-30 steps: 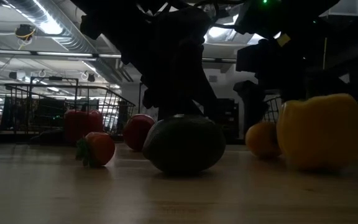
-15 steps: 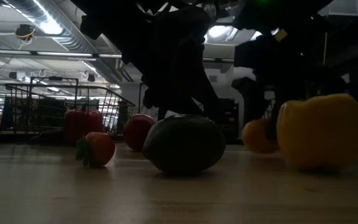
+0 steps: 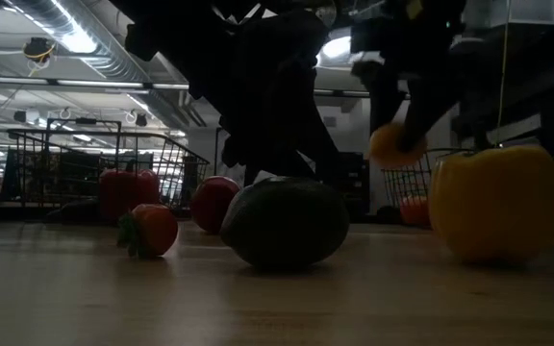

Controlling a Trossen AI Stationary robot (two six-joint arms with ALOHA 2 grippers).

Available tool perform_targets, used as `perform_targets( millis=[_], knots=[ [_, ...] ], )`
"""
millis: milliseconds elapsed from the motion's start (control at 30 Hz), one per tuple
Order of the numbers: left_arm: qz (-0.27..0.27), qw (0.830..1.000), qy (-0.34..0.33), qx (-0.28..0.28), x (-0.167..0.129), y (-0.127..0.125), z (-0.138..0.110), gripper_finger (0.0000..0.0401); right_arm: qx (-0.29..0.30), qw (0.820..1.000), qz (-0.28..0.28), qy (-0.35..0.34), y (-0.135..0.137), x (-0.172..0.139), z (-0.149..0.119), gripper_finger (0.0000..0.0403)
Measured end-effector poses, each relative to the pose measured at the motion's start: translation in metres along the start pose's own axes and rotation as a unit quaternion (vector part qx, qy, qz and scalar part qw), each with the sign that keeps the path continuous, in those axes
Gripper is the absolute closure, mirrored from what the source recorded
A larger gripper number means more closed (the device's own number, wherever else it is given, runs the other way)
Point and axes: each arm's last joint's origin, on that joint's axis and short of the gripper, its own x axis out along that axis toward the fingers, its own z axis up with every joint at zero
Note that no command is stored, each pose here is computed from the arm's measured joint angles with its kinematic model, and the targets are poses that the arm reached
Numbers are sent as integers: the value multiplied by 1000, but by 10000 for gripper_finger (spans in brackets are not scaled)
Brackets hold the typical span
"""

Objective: Sort produce into baskets
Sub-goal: Put the bottom lemon into the right gold wire basket

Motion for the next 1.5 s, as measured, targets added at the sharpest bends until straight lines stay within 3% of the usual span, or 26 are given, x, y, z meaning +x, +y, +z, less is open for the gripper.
perform_targets(
  millis=[200,367,800,1000,1200,1500],
  knots=[
    [0,1000,0,-2,0,0,0,182,-5,998,-42,35,-12,-26,-6,153],
    [0,1000,0,-2,0,0,0,182,10,996,-60,69,-28,-41,-26,153],
    [17,1000,-11,-1,0,1,1,182,194,969,-112,106,-100,-72,-104,152],
    [18,1000,-11,-1,0,1,1,182,263,954,-86,115,-131,-68,-138,152],
    [18,1000,-12,-1,0,1,1,182,313,944,-48,98,-152,-37,-174,152],
    [21,1000,-14,-1,0,1,1,182,408,903,-80,113,-167,-4,-230,152]
  ],
)
